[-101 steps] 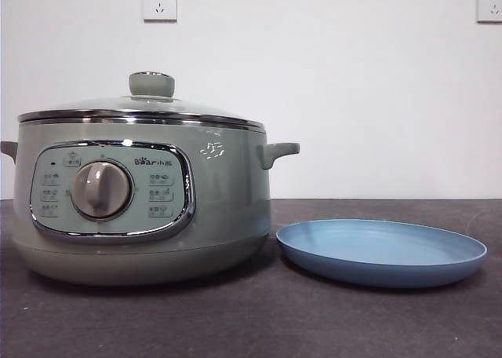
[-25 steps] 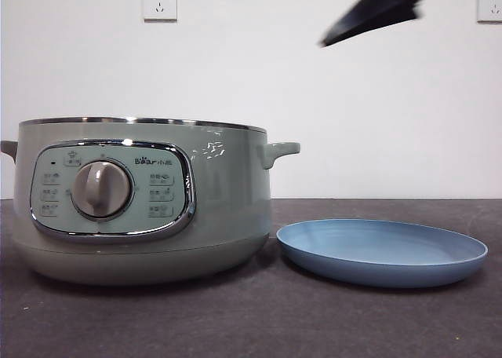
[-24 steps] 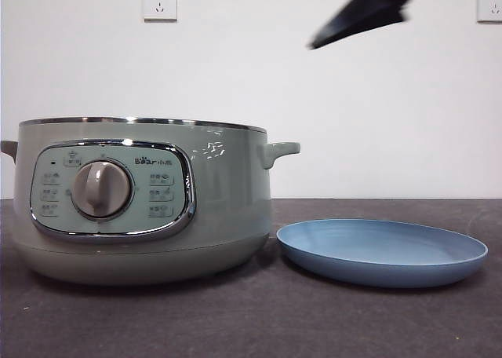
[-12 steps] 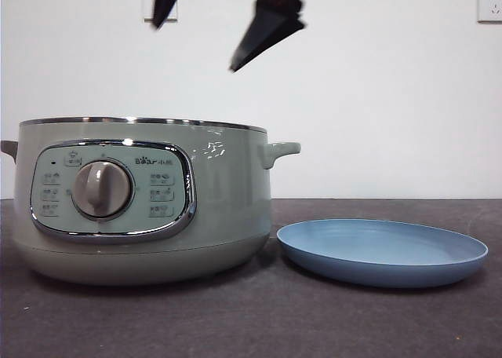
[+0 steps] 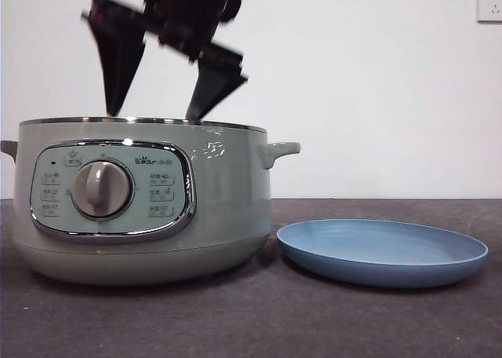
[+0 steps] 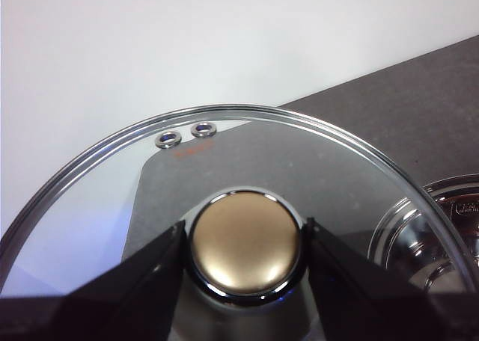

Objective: Take the pumpkin out from the steamer,put the pumpkin in the blue plate,close the lid

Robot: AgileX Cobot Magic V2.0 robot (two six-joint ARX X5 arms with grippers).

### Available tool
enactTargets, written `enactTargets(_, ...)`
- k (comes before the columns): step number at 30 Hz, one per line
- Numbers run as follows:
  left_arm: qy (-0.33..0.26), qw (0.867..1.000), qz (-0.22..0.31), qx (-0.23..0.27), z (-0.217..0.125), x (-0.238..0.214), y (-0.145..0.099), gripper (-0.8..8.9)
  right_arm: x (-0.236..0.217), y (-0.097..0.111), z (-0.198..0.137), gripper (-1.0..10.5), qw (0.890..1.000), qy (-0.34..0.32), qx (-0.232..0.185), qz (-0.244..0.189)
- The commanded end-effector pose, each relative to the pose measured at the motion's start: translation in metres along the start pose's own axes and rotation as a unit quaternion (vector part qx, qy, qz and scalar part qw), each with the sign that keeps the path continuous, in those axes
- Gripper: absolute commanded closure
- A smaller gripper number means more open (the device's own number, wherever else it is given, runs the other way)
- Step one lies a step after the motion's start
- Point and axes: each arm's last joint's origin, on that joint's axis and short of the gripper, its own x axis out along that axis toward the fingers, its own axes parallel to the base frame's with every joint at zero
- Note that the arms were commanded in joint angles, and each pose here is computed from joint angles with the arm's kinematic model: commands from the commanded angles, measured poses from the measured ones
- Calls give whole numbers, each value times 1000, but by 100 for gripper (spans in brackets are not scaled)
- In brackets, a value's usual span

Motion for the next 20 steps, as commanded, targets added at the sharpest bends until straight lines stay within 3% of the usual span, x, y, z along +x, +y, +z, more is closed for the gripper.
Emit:
enactTargets(1, -25, 1000, 10, -9, 5, -7, 5, 822, 25, -1, -3, 375, 1000, 21, -7, 1)
enactTargets(14, -20, 1000, 9, -6, 4, -7, 5, 822, 67, -4, -12, 416, 998, 65, -7, 5)
enactTargets(15, -20, 1000, 9, -6, 4, -7, 5, 822, 67, -3, -12, 474, 998, 65, -8, 5)
enactTargets(20, -19, 1000, 9, -5, 4, -7, 5, 822, 66, -3, -12, 973, 998, 66, -8, 5)
